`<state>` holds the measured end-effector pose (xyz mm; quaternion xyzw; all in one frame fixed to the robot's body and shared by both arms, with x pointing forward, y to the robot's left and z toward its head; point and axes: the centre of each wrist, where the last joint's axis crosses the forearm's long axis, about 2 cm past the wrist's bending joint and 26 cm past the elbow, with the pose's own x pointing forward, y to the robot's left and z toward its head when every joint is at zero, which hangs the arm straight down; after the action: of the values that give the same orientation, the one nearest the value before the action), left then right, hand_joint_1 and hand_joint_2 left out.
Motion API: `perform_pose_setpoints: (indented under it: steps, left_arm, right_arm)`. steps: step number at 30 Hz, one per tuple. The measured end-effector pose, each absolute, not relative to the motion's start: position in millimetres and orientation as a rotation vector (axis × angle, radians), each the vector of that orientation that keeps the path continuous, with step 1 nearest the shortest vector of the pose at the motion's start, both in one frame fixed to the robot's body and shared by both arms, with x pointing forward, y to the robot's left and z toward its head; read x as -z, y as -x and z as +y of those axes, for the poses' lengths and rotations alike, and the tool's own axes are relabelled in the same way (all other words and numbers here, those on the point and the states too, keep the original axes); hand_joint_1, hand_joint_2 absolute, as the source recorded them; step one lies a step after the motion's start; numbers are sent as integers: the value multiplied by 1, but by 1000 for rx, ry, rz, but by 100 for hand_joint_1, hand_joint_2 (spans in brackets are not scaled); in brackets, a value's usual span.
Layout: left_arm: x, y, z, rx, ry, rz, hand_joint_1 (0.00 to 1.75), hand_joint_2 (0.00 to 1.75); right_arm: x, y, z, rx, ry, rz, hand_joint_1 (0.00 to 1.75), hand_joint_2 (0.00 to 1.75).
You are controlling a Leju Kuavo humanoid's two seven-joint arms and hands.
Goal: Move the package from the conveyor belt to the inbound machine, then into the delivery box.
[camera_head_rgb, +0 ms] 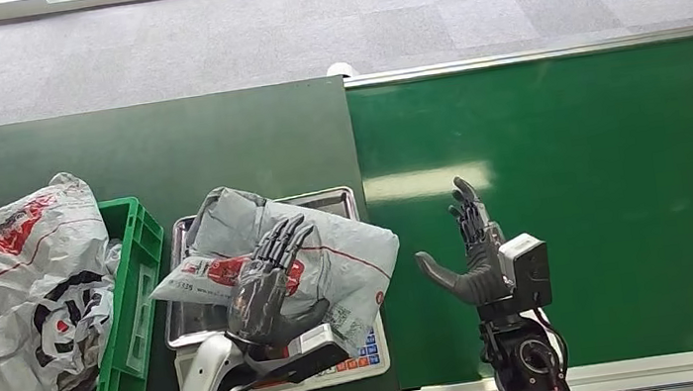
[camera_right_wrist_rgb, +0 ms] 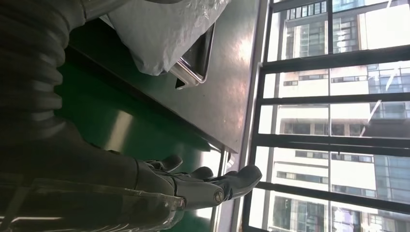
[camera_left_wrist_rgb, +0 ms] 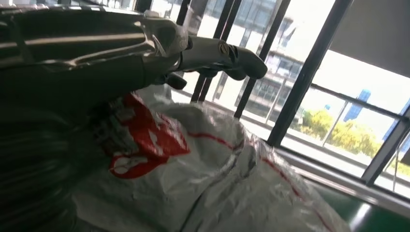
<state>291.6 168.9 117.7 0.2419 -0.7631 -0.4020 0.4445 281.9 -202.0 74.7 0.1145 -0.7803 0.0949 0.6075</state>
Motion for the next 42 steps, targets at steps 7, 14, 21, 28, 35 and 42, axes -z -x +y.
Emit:
perform_pose_setpoints:
  steps: [7, 14, 21, 28, 35, 42]
  left_arm:
    - [-110, -294, 170, 1025, -512, -1720, 0, 175]
    - [-110, -296, 171, 991, -487, -1667, 40, 175]
    - [-107, -292, 174, 942, -570, -1735, 167, 175]
    - [-109, -292, 177, 916, -612, -1763, 175, 175]
    - [-110, -292, 178, 911, -619, -1769, 175, 175]
    - [-111, -292, 179, 879, -602, -1803, 175, 175]
  right_arm:
    - [-71, -276, -201, -229, -256, -1790, 0, 175]
    - [-69, -272, -200, -226, -255, -1784, 0, 175]
    - [-70, -272, -198, -223, -257, -1788, 0, 175]
    - [-71, -272, -198, -221, -258, -1789, 0, 175]
    - [-71, -273, -199, -216, -255, -1790, 0, 175]
    - [-71, -273, -200, -211, -253, -1790, 0, 175]
